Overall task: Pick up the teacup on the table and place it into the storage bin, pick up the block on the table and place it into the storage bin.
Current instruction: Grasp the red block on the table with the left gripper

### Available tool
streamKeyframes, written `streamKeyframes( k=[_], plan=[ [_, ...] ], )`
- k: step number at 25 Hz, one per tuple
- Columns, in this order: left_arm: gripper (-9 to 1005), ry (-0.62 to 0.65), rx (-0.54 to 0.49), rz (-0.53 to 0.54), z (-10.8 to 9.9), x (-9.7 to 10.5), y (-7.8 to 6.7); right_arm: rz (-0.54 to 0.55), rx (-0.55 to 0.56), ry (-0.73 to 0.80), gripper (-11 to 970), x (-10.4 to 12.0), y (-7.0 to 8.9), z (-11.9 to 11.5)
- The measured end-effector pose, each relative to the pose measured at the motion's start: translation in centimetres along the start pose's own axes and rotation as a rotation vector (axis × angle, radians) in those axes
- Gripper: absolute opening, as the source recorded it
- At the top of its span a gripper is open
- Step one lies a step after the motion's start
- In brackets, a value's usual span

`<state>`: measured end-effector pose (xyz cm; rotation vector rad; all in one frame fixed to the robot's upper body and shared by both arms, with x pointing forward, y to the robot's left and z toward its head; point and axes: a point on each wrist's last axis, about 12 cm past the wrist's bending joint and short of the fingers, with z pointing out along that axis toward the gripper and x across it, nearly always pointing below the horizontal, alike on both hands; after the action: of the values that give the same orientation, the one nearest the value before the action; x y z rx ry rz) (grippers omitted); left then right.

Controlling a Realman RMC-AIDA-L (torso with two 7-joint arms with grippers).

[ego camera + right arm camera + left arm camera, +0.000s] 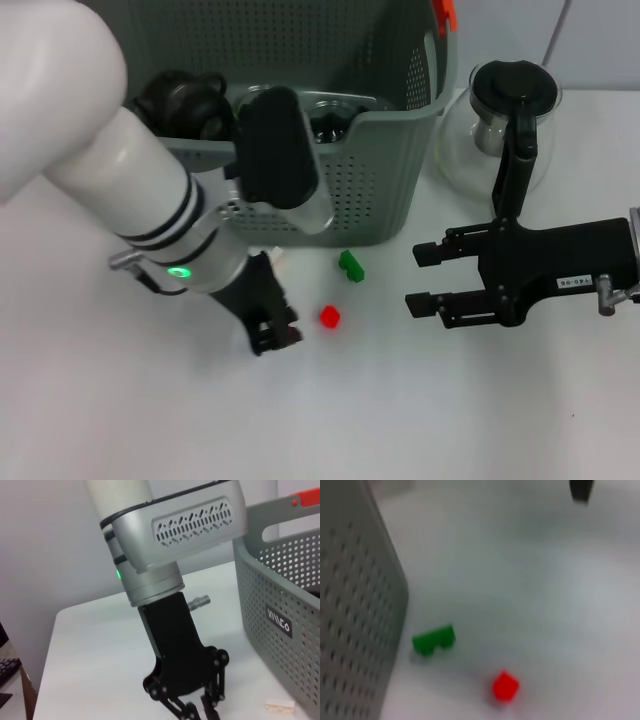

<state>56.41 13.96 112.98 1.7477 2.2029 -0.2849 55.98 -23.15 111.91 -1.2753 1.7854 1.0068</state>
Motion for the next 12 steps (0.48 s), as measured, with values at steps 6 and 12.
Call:
streamKeyframes(
  k=[6, 12],
  plan=[
    [273, -0.036, -0.071, -0.01, 1.6, -1.1, -0.6, 0.002, 0.0, 0.0, 676, 0.1, 0.0, -0.2],
    [483, -0.038, -0.079, -0.013, 2.0, -1.5, -1.0, 0.0, -0.003, -0.001, 677, 0.0, 0.0, -0.4]
  ],
)
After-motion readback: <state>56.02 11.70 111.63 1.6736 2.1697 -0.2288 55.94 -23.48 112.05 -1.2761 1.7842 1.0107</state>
